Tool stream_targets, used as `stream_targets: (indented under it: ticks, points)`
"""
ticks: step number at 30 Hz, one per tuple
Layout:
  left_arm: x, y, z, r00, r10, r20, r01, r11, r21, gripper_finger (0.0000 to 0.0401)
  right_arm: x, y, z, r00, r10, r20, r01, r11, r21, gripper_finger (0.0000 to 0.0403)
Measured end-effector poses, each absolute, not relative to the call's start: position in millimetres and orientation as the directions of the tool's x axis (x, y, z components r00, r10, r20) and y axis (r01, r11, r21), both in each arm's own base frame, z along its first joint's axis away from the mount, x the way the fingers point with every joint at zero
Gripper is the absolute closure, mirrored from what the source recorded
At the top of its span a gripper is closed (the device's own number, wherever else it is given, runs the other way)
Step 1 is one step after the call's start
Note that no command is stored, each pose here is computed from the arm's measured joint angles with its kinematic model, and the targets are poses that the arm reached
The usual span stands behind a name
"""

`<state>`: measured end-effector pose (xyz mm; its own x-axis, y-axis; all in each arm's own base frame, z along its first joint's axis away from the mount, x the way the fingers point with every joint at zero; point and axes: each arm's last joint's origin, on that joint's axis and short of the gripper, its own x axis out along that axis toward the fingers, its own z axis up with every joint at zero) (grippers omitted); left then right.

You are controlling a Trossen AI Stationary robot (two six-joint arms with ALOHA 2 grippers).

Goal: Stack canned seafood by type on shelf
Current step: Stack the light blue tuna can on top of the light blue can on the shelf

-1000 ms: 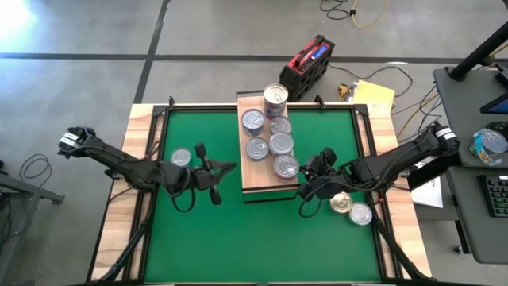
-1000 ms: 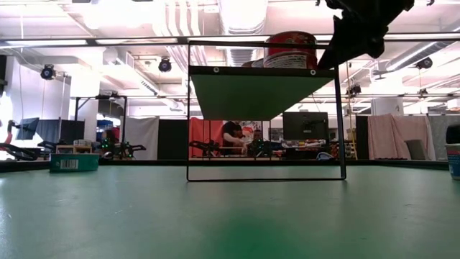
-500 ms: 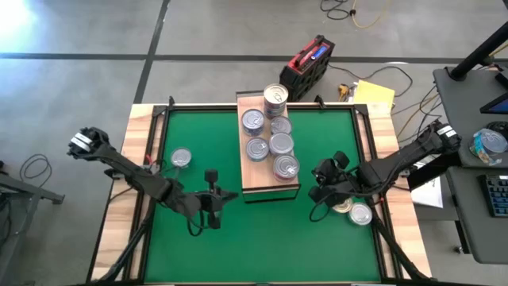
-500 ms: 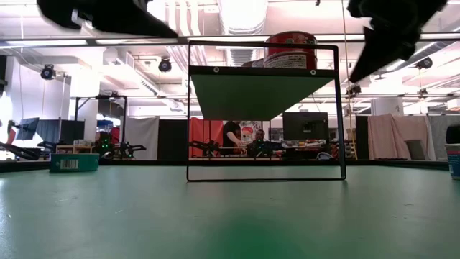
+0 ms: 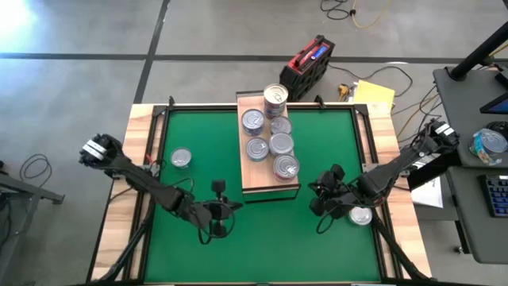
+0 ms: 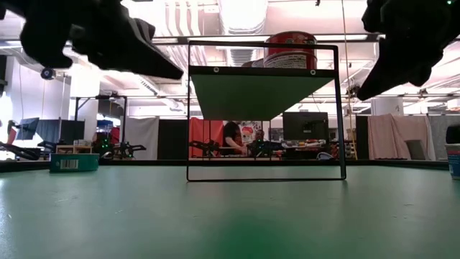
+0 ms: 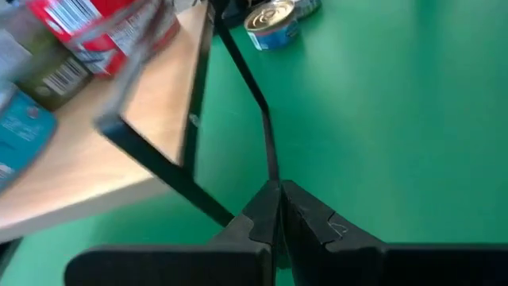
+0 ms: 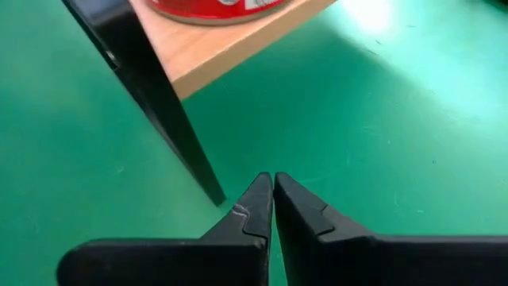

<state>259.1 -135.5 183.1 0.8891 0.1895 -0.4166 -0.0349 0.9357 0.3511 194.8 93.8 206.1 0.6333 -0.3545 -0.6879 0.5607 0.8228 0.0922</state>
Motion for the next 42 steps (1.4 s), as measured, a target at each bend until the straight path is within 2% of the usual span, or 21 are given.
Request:
stream_targets:
  ticks: [2,8,30,42]
  points:
    - [262.8,-137.4,177.0,0.89,0.198,-0.41,-0.05,0.938,0.344,0.0401,194.3,93.3,202.7,0.637,-0.356,-0.684,0.561,0.822,0.096,0.0394]
    - [270.1,-137.4,159.4,0.859,0.372,-0.351,-0.22,0.888,0.403,0.0401,193.7,92.2,197.7,0.647,-0.375,-0.664,0.569,0.817,0.093,0.0394]
    - [269.5,-135.1,149.4,0.802,0.513,-0.305,-0.357,0.823,0.442,0.0401,194.9,92.6,196.1,0.664,-0.372,-0.648,0.549,0.831,0.085,0.0394]
    - [268.6,-134.0,148.5,0.79,0.533,-0.302,-0.378,0.812,0.444,0.0401,195.1,91.8,196.3,0.664,-0.387,-0.639,0.554,0.829,0.074,0.0394]
